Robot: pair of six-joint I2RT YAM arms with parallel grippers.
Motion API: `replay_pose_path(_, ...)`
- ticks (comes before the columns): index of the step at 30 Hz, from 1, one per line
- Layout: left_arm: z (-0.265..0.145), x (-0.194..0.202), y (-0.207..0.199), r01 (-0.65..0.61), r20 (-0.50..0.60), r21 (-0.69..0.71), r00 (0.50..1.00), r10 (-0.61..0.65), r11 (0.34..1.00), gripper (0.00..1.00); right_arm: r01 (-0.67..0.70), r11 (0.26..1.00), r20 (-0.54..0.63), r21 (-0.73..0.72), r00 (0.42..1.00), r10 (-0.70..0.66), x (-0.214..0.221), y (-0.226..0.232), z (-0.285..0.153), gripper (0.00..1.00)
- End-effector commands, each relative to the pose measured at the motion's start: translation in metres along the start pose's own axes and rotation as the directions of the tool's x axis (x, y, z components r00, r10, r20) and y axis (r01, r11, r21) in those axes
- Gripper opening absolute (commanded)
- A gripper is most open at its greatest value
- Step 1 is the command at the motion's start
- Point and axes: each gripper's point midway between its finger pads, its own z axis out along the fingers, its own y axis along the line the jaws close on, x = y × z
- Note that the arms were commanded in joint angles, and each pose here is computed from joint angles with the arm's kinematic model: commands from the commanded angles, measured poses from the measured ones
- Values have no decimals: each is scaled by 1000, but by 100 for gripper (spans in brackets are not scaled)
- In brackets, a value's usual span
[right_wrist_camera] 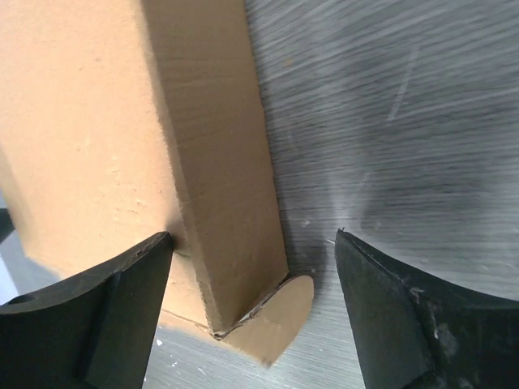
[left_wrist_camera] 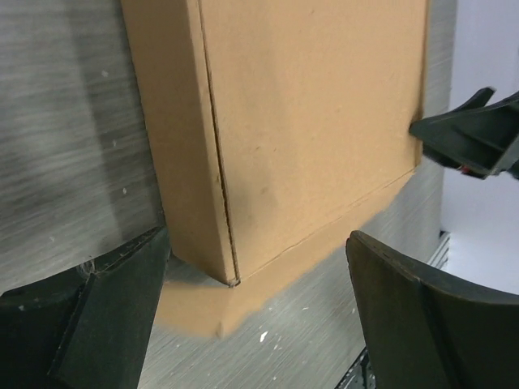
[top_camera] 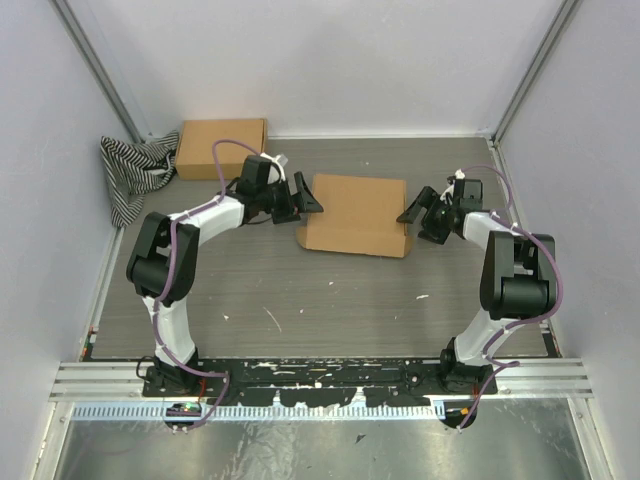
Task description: Fold the paper box
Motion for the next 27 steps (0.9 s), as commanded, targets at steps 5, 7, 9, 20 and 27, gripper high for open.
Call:
replay_pose_path(5, -12, 0, -13, -135, 45, -29, 990, 136, 990, 95, 29, 979, 12, -199, 1000, -27, 16, 31, -11, 84)
replay_pose_path(7, -10, 4, -16, -143, 32, -31, 989, 144, 989, 94, 37, 975, 12, -219, 999, -35, 22, 35, -21, 84)
replay_pose_path(9, -7, 10, -18, -146, 20, -28, 989, 146, 989, 93, 47, 967, 11, -250, 999, -46, 26, 43, -31, 84)
replay_pose_path(20, -4, 32, 9, -135, -28, -107, 991, 132, 985, 93, 108, 979, -7, -171, 994, -111, 41, 39, -63, 83)
replay_pose_path(27, -7, 41, 18, -134, -41, -132, 991, 129, 982, 93, 137, 984, -10, -110, 990, -139, 61, 35, -67, 82)
